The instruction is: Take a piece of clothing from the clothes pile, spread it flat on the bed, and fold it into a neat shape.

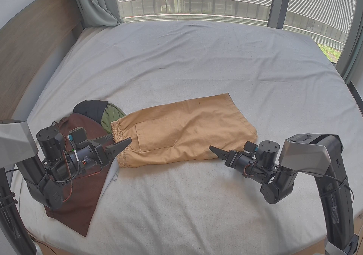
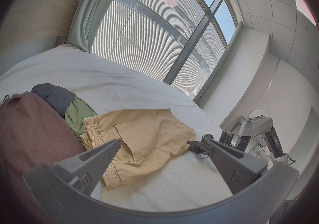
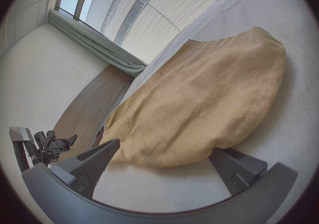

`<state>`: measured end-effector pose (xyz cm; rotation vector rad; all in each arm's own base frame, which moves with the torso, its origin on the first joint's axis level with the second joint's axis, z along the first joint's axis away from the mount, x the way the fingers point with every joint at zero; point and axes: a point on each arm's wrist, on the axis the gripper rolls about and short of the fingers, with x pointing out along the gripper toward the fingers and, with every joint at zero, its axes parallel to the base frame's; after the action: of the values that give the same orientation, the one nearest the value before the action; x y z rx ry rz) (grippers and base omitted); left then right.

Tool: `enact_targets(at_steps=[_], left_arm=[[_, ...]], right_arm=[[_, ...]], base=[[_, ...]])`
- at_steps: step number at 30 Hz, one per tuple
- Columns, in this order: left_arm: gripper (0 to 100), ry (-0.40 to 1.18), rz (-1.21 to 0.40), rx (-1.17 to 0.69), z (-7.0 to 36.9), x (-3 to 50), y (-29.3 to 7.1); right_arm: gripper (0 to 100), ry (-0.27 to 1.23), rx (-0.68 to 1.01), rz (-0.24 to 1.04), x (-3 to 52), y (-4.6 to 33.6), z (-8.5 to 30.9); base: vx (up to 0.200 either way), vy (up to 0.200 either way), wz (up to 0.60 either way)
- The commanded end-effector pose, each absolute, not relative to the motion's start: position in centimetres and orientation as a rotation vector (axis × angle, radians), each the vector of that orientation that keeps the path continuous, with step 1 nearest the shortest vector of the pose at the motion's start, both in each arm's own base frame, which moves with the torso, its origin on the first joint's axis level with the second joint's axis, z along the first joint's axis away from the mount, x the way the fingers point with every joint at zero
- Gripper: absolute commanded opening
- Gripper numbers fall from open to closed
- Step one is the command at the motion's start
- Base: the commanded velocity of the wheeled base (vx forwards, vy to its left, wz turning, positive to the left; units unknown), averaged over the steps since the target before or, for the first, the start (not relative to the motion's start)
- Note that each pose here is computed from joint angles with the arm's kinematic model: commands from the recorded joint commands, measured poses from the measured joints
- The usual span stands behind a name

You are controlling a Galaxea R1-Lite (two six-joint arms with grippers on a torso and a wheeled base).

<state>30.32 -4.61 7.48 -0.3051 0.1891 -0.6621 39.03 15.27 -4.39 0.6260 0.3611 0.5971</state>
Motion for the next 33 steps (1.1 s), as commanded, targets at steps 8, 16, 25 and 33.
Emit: enact_targets(at_steps=[8, 16, 25, 33], left_arm=[[100, 0.193, -0.667, -0.308, 7.4, 30.3, -4.8], [100, 0.195, -0.666, -0.31, 7.3, 30.4, -4.8], [100, 0.196, -0.666, -0.311, 7.3, 30.4, -4.8], [100, 0.203, -0.665, -0.312, 7.0, 30.6, -4.8]], right_arm=[[100, 0.348, 0.675, 0.605, 40.0, 15.8, -5.1], [100, 0.348, 0.678, 0.605, 40.7, 16.2, -6.4], [0, 0.346, 0.678, 0.604, 40.9, 16.1, -6.6], [0, 0.342, 0.678, 0.604, 40.8, 16.2, -6.6]], base=[[0.0, 0.0, 0.0], [0.0, 0.0, 0.0], [0.0, 0.0, 0.0], [0.0, 0.0, 0.0]])
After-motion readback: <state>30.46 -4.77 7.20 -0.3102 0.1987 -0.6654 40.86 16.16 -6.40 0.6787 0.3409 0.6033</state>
